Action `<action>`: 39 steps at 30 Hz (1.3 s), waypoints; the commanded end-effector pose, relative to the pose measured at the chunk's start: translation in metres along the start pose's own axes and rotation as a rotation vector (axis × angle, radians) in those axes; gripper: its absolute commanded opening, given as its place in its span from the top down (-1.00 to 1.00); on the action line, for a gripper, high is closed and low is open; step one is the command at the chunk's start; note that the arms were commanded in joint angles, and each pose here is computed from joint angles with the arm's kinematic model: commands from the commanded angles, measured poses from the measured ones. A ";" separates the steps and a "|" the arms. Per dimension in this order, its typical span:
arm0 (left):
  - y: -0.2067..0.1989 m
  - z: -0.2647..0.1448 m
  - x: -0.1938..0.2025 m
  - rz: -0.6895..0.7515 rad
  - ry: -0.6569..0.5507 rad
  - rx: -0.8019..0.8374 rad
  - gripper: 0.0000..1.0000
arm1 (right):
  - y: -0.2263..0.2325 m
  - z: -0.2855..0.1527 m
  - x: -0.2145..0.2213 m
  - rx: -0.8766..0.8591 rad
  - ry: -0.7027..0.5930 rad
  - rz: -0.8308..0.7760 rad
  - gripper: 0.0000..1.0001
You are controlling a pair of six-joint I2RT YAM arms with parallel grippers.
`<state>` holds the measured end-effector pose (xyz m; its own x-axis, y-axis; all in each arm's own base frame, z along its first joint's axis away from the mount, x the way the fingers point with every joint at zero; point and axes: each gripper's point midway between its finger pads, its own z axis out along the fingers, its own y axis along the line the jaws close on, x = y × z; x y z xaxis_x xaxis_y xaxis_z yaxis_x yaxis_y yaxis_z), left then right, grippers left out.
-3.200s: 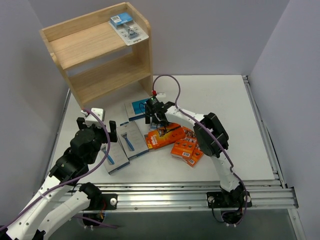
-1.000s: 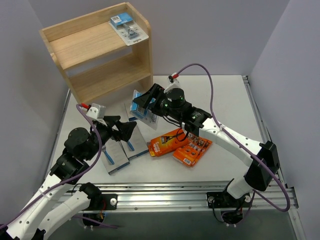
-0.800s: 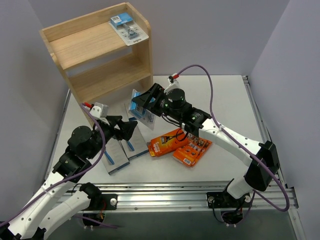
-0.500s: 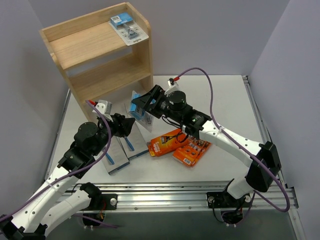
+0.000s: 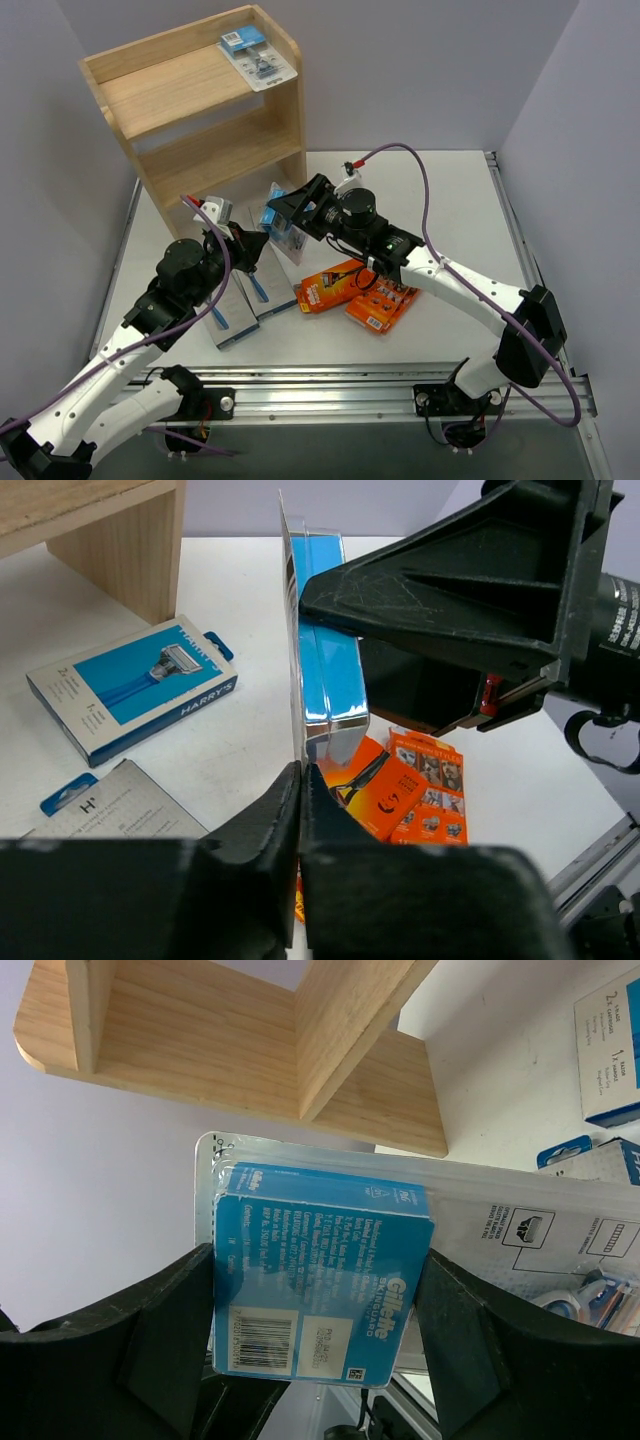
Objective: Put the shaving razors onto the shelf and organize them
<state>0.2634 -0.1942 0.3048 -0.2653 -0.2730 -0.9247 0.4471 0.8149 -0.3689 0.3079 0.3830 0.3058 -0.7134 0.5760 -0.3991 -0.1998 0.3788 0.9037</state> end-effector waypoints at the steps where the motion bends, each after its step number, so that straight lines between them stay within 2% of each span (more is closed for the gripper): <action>1: -0.012 -0.002 -0.042 -0.002 -0.125 0.026 0.95 | 0.051 -0.023 -0.005 -0.159 -0.001 0.010 1.00; 4: -0.015 -0.007 -0.051 0.005 -0.147 0.039 0.95 | 0.052 -0.023 -0.004 -0.163 0.004 0.011 1.00; 6: -0.017 -0.012 -0.058 0.005 -0.156 0.044 0.95 | 0.049 -0.022 -0.007 -0.157 -0.001 0.013 0.93; 8: -0.019 -0.015 -0.061 0.008 -0.160 0.047 0.95 | 0.048 -0.023 -0.010 -0.156 -0.009 0.017 0.77; 11: -0.017 -0.022 -0.066 0.008 -0.164 0.029 0.95 | 0.050 -0.023 -0.018 -0.168 -0.024 0.020 0.72; 12: -0.013 -0.025 -0.067 0.008 -0.163 0.009 0.95 | 0.048 -0.022 -0.021 -0.164 -0.029 0.022 0.64; 13: -0.011 -0.027 -0.068 0.003 -0.167 -0.006 0.95 | 0.048 -0.021 -0.023 -0.165 -0.029 0.023 0.35; 16: 0.000 -0.034 -0.072 -0.005 -0.174 -0.069 0.95 | 0.046 -0.024 -0.032 -0.168 -0.038 0.028 -0.08; 19: 0.010 -0.043 -0.079 -0.007 -0.193 -0.127 0.95 | 0.040 -0.029 -0.044 -0.167 -0.061 0.033 -0.20; 26: 0.031 -0.061 -0.090 -0.041 -0.228 -0.258 0.95 | 0.027 -0.051 -0.070 -0.155 -0.115 0.030 -0.29; 29: 0.025 -0.066 -0.099 -0.064 -0.244 -0.235 0.95 | 0.019 -0.061 -0.076 -0.140 -0.137 0.023 -0.33; 32: 0.012 -0.065 -0.104 -0.083 -0.248 -0.167 0.95 | 0.015 -0.068 -0.075 -0.138 -0.139 0.019 -0.28; 33: 0.007 -0.065 -0.107 -0.089 -0.249 -0.149 0.95 | 0.018 -0.069 -0.074 -0.156 -0.138 0.014 0.06; 34: 0.004 -0.065 -0.107 -0.096 -0.247 -0.133 0.95 | 0.013 -0.068 -0.070 -0.152 -0.125 0.017 0.22; 36: -0.009 -0.063 -0.108 -0.089 -0.234 -0.065 0.95 | 0.009 -0.066 -0.067 -0.149 -0.113 0.021 0.35; 39: -0.014 -0.061 -0.102 -0.066 -0.219 -0.025 0.95 | -0.001 -0.064 -0.060 -0.135 -0.093 0.031 0.35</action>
<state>0.2366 -0.1366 0.3954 -0.1119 -0.4188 -0.9011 0.3379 0.8368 -0.4309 0.3145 0.3000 0.3218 -0.6648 0.6547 -0.3596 -0.2024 0.3055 0.9304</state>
